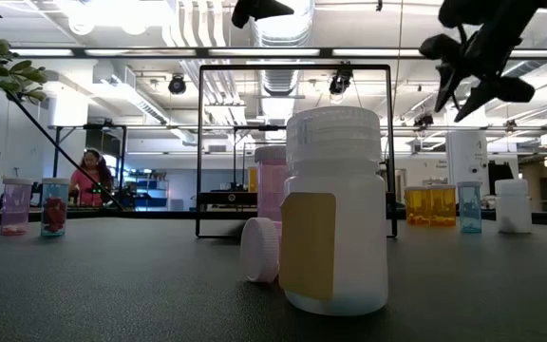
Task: Pick and place medicine bottles onto shelf by color
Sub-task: Put the bottom orange pill bottle aligned with the other orange pill bottle on the shelf
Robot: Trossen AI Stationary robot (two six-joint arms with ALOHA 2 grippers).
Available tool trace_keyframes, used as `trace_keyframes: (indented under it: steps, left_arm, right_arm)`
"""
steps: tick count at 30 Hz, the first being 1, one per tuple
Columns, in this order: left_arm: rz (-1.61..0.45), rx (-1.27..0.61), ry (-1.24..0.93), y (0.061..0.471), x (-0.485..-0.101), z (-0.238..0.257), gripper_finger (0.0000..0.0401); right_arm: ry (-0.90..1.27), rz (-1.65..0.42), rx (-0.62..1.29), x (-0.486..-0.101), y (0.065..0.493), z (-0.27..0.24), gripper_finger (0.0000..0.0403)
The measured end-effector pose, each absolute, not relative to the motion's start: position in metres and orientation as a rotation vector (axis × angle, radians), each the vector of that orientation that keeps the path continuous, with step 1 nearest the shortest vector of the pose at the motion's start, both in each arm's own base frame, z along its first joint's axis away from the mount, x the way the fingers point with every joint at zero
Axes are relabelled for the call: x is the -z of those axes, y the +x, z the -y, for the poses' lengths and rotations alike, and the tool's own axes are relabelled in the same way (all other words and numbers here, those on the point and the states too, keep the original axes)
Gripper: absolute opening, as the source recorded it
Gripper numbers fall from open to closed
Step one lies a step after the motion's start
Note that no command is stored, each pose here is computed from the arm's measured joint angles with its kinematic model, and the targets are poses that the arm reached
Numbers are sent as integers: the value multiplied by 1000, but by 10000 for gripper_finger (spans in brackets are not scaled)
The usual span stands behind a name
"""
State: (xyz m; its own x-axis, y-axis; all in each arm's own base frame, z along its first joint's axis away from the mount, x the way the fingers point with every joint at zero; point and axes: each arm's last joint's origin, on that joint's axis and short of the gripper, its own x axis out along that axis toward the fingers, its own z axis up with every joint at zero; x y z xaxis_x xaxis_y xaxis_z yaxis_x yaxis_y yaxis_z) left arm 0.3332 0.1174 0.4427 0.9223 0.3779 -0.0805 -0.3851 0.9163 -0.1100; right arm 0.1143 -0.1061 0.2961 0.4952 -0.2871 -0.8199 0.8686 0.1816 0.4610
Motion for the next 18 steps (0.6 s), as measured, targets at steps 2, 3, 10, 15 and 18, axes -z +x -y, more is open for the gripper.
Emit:
trace_keyframes:
  steps: [2,3,10,15,18]
  left_arm:
    - [-58,-393,-124,333,-443,-117,240]
    - [-59,-393,-121,333,-443,-117,240]
    - [-64,-392,-105,333,-442,-117,240]
    - [-98,-394,-109,333,-439,-117,240]
    - [-113,-395,-111,333,-438,-117,240]
  right_arm:
    - [1096,-703,918,-292,115,108,178]
    - [1101,-731,926,-290,116,108,178]
    - [1097,-834,927,-278,125,117,178]
    - [1061,-949,917,-266,132,124,174]
    - [1035,-980,919,-263,134,127,154]
